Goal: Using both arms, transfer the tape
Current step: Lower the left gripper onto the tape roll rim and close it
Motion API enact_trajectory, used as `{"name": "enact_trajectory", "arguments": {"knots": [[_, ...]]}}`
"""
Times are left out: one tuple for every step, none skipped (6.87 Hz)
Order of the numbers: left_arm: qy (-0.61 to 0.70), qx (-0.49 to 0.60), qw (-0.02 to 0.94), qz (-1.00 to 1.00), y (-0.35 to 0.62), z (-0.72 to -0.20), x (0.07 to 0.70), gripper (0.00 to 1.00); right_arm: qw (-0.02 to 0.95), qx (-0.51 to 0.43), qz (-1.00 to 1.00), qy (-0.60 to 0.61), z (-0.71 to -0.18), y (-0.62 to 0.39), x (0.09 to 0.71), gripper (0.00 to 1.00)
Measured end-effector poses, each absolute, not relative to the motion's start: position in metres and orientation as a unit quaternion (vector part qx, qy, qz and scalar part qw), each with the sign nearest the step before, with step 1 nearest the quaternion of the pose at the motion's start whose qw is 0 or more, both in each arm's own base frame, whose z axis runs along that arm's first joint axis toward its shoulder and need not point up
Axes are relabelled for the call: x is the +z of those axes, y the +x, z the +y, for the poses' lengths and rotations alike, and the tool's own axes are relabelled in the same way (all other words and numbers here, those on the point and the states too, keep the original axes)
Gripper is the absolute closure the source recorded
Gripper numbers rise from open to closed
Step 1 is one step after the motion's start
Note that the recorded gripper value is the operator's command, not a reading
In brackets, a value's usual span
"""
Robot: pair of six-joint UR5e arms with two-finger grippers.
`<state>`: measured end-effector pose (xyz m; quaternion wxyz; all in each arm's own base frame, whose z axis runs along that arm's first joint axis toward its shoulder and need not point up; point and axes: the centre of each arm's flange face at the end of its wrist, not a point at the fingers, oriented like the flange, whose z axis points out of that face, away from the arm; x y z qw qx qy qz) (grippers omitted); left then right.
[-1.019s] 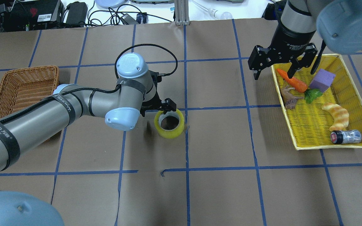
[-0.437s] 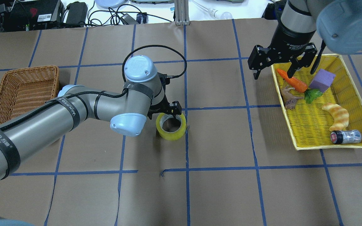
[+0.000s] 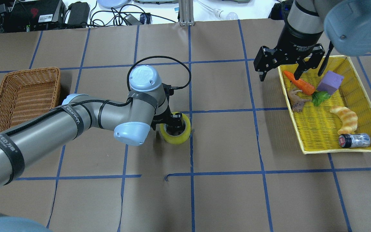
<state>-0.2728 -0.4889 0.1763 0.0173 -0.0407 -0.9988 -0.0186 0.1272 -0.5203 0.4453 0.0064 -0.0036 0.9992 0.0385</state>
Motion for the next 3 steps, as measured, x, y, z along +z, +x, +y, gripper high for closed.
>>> {"name": "enact_trajectory", "arguments": {"knots": [[-0.052, -0.016, 0.014, -0.998, -0.2699, -0.4897, 0.1778, 1.0, 0.006, 0.038, 0.999, -0.003, -0.5205, 0.1272, 0.4454, 0.0], [-0.056, -0.013, 0.012, -0.998, -0.2678, -0.4905, 0.1823, 1.0, 0.006, 0.037, 0.999, -0.003, -0.5206, 0.1271, 0.4454, 0.0], [-0.051, -0.01, 0.012, -0.999, -0.26, -0.4945, 0.186, 1.0, 0.007, 0.037, 0.999, -0.003, -0.5206, 0.1273, 0.4454, 0.0]]}}
